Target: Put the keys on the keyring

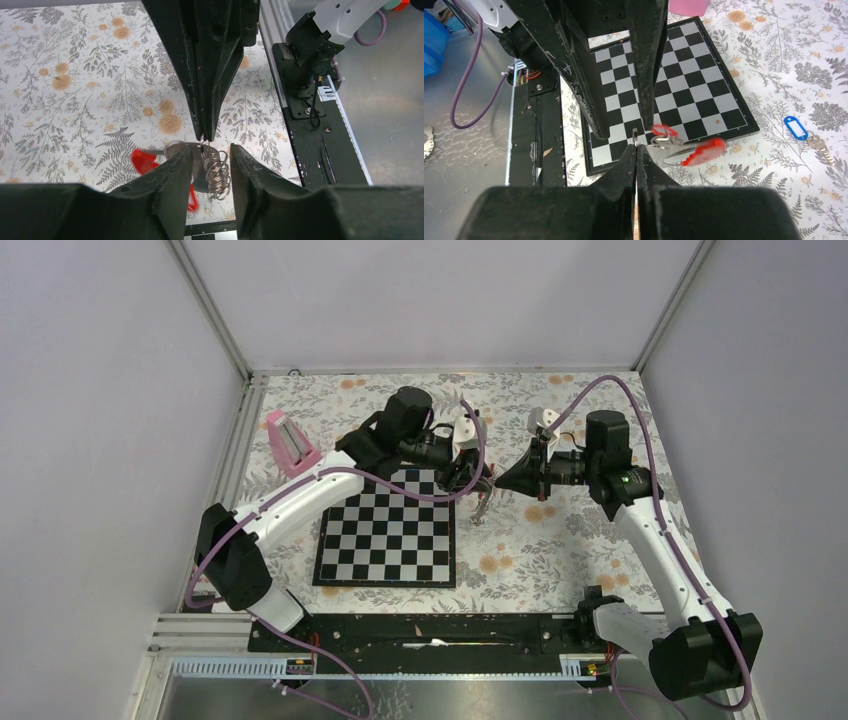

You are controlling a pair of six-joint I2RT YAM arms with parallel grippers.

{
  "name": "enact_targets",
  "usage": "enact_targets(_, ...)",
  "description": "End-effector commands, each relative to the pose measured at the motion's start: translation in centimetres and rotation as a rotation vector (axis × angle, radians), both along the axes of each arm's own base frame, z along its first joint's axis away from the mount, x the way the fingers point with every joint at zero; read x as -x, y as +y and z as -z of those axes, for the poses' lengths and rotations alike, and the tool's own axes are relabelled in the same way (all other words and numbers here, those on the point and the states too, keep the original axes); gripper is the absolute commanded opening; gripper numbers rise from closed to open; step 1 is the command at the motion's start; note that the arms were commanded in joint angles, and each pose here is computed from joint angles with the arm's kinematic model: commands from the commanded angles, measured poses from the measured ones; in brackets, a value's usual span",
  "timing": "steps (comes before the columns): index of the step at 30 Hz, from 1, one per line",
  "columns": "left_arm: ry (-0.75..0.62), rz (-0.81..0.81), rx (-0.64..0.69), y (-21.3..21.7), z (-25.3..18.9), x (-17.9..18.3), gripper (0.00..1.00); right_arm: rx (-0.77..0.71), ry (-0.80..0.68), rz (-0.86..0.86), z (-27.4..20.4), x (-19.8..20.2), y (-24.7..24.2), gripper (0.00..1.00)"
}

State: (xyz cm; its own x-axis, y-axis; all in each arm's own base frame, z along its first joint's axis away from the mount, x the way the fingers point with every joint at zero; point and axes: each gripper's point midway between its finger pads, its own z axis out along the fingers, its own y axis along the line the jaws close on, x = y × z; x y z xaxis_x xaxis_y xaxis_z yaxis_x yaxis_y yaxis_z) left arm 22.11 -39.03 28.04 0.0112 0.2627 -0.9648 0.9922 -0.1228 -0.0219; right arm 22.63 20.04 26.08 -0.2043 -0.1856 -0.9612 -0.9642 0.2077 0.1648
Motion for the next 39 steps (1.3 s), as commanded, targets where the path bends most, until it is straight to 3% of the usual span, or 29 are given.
enact_targets(1, -0.075, 0.050, 0.062, 0.0, -2.6, 1.2, 0.35, -0.063, -0.040, -0.048, -1.9, 0.9, 0.6, 0.00)
enact_targets(18, -0.067, 0.048, 0.051, -0.4, -2.3, 1.0, 0.16, -0.061, -0.025, -0.042, -1.3, 1.1, 0.5, 0.00)
enact_targets(24, -0.042, 0.045, 0.045, -1.0, -1.9, 0.7, 0.00, -0.057, -0.024, -0.034, -1.3, 1.0, 0.5, 0.00)
enact_targets(31, -0.006, 0.045, 0.044, -1.4, -1.3, 0.7, 0.02, -0.053, -0.019, -0.024, -1.2, 0.8, 0.5, 0.00)
enact_targets(39, 0.015, 0.060, 0.037, -1.3, -0.6, 1.1, 0.12, -0.047, -0.025, -0.014, -1.1, 0.8, 0.4, 0.00)
